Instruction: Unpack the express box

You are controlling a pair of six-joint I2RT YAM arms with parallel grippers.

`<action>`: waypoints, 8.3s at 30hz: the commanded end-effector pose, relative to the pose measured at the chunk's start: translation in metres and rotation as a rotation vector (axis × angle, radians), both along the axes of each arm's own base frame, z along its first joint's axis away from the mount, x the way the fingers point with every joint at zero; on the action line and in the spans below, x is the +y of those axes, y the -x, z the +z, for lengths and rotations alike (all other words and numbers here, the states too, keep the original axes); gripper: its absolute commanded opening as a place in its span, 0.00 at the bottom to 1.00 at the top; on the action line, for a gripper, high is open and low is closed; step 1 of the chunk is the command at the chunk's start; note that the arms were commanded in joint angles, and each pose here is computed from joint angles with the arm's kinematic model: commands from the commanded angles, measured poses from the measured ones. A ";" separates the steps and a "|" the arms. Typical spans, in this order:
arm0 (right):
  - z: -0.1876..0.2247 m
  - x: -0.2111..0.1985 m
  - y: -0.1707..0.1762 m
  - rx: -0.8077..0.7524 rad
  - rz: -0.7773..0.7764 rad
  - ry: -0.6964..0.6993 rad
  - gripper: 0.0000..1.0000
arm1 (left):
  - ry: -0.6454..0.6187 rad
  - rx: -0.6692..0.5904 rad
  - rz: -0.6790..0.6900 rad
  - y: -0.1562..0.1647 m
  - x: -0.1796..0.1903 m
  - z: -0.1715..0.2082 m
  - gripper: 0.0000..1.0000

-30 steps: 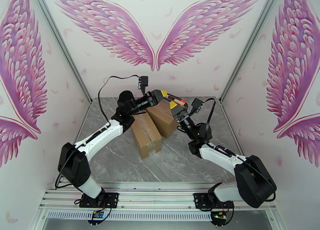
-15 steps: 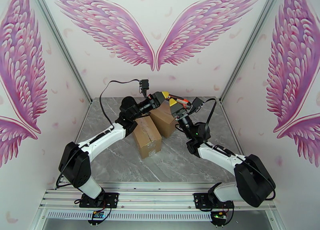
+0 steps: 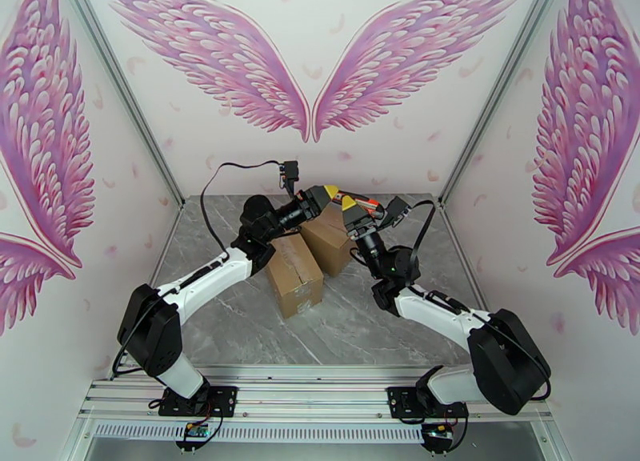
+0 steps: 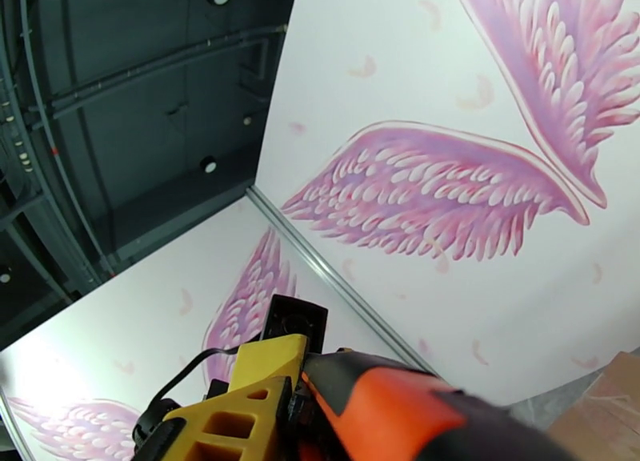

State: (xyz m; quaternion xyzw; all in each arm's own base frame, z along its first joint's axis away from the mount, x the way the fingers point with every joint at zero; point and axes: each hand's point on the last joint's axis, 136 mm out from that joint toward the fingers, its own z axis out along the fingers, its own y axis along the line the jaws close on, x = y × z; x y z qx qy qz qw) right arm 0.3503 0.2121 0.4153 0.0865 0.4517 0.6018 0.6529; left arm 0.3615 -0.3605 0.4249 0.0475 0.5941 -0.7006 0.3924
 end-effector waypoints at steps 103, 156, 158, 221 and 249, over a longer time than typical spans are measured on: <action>-0.140 0.199 -0.095 -0.005 -0.227 1.224 0.02 | -0.877 0.561 0.217 -0.069 0.217 -0.318 0.38; -0.155 0.133 -0.011 0.052 -0.149 1.317 0.00 | -0.914 0.650 0.325 -0.066 0.233 -0.331 0.30; -0.157 0.129 -0.008 0.059 -0.150 1.319 0.00 | -0.915 0.652 0.330 -0.066 0.233 -0.331 0.29; -0.151 0.087 0.042 0.029 -0.111 1.243 0.00 | -0.894 0.600 0.492 -0.043 0.252 -0.289 0.30; -0.149 0.104 0.025 -0.014 -0.055 1.263 0.00 | -0.940 0.453 0.258 -0.077 0.212 -0.278 0.48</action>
